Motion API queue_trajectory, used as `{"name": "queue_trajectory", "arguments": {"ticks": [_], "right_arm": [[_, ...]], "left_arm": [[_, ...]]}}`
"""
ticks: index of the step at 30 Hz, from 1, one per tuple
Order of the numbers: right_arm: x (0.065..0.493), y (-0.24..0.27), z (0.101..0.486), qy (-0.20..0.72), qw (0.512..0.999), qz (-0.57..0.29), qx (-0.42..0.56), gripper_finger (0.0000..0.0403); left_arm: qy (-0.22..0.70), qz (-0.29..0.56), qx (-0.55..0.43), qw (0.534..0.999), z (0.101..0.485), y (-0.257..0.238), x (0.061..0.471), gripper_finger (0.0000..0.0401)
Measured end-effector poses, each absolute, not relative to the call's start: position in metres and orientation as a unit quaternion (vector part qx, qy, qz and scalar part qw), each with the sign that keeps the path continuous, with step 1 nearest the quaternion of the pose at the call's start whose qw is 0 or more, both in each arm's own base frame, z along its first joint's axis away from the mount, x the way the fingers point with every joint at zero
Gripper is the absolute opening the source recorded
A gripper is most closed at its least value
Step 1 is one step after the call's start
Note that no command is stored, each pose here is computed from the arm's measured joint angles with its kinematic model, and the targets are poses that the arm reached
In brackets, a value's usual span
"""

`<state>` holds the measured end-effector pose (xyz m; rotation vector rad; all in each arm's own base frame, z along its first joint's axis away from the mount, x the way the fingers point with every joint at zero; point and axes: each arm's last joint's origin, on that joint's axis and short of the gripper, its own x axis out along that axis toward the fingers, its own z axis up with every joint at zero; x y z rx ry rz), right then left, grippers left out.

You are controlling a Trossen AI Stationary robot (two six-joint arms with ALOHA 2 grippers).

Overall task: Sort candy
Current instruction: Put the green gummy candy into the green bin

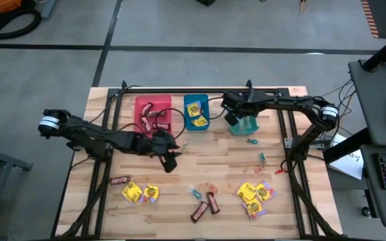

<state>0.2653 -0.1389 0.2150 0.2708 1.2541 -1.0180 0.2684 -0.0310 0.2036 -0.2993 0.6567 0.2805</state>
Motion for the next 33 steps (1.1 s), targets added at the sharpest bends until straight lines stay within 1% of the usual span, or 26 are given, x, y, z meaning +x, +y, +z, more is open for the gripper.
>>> {"name": "queue_trajectory", "arguments": {"ticks": [5, 10, 14, 19, 22, 25, 29, 33], "right_arm": [[0.262, -0.129, 0.232, 0.536, 0.707, -0.446, 0.120, 0.0108], [0.255, -0.107, 0.254, 0.496, 0.741, -0.435, 0.123, 0.0107], [0.248, -0.087, 0.265, 0.460, 0.769, -0.424, 0.132, 0.0107], [0.240, -0.070, 0.275, 0.421, 0.803, -0.402, 0.130, 0.0107], [0.238, -0.064, 0.280, 0.405, 0.813, -0.396, 0.135, 0.0107], [0.238, -0.061, 0.282, 0.401, 0.816, -0.392, 0.137, 0.0107], [0.239, -0.059, 0.281, 0.403, 0.817, -0.390, 0.136, 0.0107], [0.240, -0.059, 0.279, 0.404, 0.815, -0.391, 0.140, 0.0107]], "left_arm": [[0.335, 0.147, -0.159, 0.917, 0.195, -0.032, 0.276, 0.0130], [0.350, 0.155, -0.161, 0.910, 0.188, -0.034, 0.289, 0.0132], [0.366, 0.165, -0.149, 0.904, 0.181, -0.036, 0.304, 0.0142], [0.412, 0.182, -0.124, 0.884, 0.171, -0.037, 0.318, 0.0148], [0.430, 0.210, -0.108, 0.872, 0.168, -0.037, 0.326, 0.0149], [0.440, 0.213, -0.102, 0.866, 0.165, -0.037, 0.332, 0.0149], [0.430, 0.231, -0.091, 0.868, 0.165, -0.037, 0.336, 0.0149], [0.416, 0.273, -0.086, 0.863, 0.162, -0.034, 0.336, 0.0149]]}}
